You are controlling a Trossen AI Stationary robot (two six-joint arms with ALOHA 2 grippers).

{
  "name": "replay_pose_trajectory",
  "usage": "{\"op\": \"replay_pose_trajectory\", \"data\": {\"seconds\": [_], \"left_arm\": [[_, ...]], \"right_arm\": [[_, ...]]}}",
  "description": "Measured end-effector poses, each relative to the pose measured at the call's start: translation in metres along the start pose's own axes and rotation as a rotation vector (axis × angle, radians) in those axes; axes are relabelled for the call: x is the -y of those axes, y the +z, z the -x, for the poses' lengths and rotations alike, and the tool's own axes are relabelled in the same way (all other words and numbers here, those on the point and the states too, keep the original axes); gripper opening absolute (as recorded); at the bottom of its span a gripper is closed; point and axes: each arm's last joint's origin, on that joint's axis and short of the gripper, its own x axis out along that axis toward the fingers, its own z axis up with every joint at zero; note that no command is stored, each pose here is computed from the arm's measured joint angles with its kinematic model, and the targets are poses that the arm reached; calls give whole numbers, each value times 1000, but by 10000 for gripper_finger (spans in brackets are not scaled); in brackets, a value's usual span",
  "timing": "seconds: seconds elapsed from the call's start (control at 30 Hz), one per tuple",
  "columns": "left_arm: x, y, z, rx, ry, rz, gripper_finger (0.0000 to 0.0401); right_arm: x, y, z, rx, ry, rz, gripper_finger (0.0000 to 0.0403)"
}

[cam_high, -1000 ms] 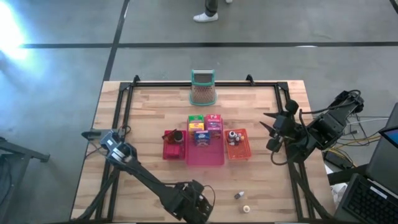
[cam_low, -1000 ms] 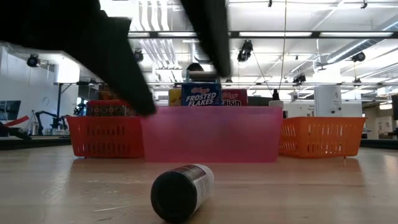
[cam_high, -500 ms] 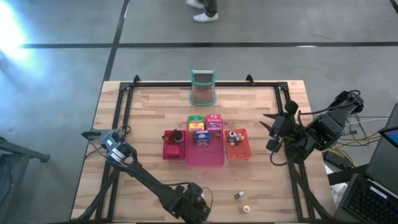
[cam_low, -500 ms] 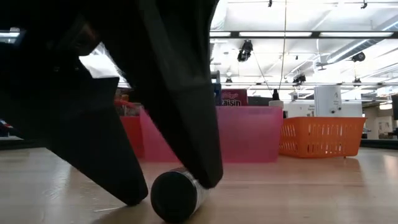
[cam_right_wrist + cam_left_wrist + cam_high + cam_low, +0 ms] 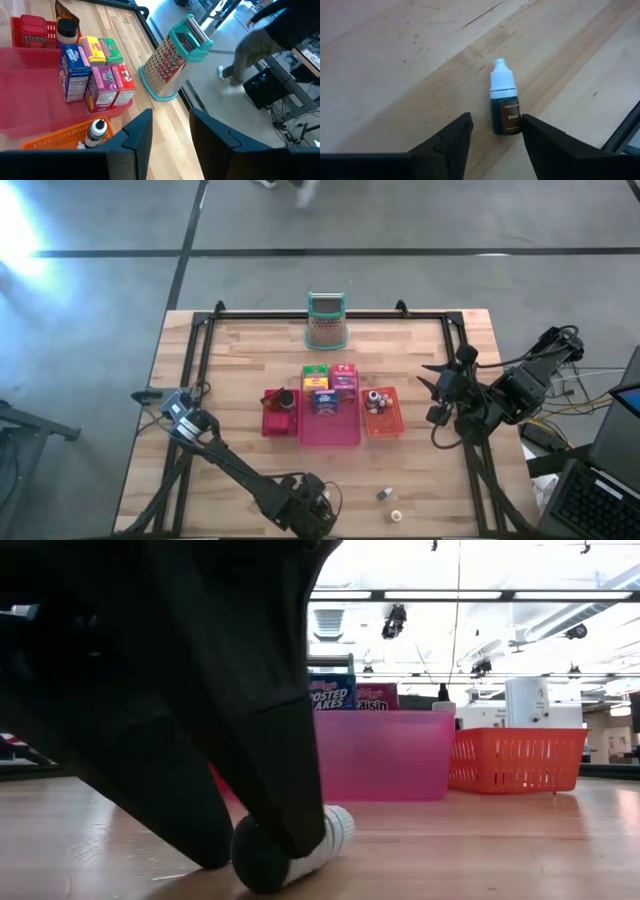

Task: Pick & Place Kitchen Items
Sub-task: Put the small brown food coloring bottle into the orange bin

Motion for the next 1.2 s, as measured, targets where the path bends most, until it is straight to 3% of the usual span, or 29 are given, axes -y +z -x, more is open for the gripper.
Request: {"op": "replay_pose_trajectory", "data": {"seconds": [0.4, 0.67, 0.9, 1.2], "left_arm": [[-1, 2, -2, 20, 10, -111, 112], [1, 7, 1, 70, 11, -236, 100], [6, 19, 24, 229, -11, -302, 101], [10, 36, 54, 431, 25, -517, 99]], "right_arm": [[0, 0, 0, 0, 0, -1, 167], [-1, -1, -1, -1, -1, -1, 183], [-3, -4, -3, -6, -5, 4, 177], [-14, -17, -12, -56, 18, 14, 146]]}}
